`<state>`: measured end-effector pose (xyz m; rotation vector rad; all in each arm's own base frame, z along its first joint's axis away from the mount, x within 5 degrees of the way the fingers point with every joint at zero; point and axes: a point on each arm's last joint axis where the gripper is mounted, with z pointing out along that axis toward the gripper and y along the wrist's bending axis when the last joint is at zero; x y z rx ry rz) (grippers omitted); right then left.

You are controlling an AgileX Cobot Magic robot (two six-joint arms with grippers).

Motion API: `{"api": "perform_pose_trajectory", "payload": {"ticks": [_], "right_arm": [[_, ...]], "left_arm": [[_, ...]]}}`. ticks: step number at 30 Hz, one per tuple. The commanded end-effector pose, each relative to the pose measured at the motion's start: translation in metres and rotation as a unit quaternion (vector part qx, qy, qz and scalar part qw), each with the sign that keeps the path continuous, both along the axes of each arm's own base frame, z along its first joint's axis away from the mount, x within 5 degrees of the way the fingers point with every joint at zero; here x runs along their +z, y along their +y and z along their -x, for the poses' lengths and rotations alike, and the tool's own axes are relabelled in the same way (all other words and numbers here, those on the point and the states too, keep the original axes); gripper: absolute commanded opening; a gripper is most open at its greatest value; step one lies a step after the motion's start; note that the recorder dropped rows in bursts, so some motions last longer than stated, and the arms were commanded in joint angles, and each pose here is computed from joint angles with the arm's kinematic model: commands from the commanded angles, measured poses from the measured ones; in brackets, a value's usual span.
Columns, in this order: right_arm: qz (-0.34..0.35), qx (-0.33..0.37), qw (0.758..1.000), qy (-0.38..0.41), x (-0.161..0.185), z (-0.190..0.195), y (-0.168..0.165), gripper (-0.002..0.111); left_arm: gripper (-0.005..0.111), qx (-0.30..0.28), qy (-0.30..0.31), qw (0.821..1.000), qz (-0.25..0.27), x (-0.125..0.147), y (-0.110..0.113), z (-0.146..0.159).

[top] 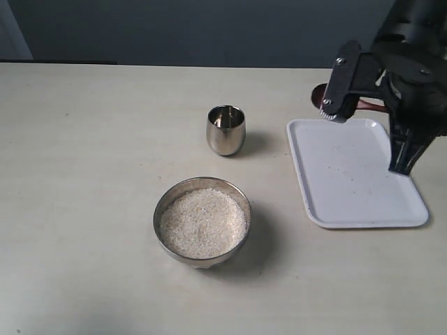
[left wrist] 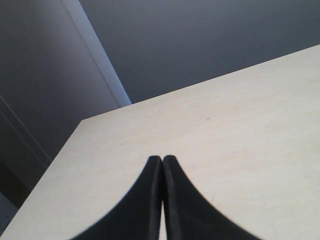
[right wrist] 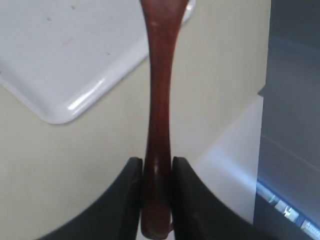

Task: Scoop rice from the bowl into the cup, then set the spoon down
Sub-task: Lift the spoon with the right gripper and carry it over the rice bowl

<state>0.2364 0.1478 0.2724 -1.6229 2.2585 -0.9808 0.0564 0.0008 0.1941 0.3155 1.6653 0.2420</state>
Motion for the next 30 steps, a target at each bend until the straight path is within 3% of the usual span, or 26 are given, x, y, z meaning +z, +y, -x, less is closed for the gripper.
{"api": "perform_pose_trajectory", "payload": {"ticks": [1, 10, 21, 30], "right_arm": [[0.019, 0.053, 0.998, 0.011, -0.009, 0.01, 0.027, -0.001], [0.097, 0.138, 0.986, 0.008, -0.037, 0.018, 0.065, -0.001], [0.143, 0.212, 0.966, -0.036, -0.029, 0.028, 0.082, -0.001], [0.17, 0.261, 0.95, -0.008, -0.053, 0.048, 0.107, -0.001]], "left_arm": [[0.0, -0.002, -0.006, 1.0, 0.006, 0.002, 0.0, 0.0], [0.0, -0.002, -0.006, 1.0, 0.006, 0.002, 0.0, 0.0], [0.0, -0.002, -0.006, 1.0, 0.006, 0.002, 0.0, 0.0], [0.0, -0.002, -0.006, 1.0, 0.006, 0.002, 0.0, 0.0]]}}
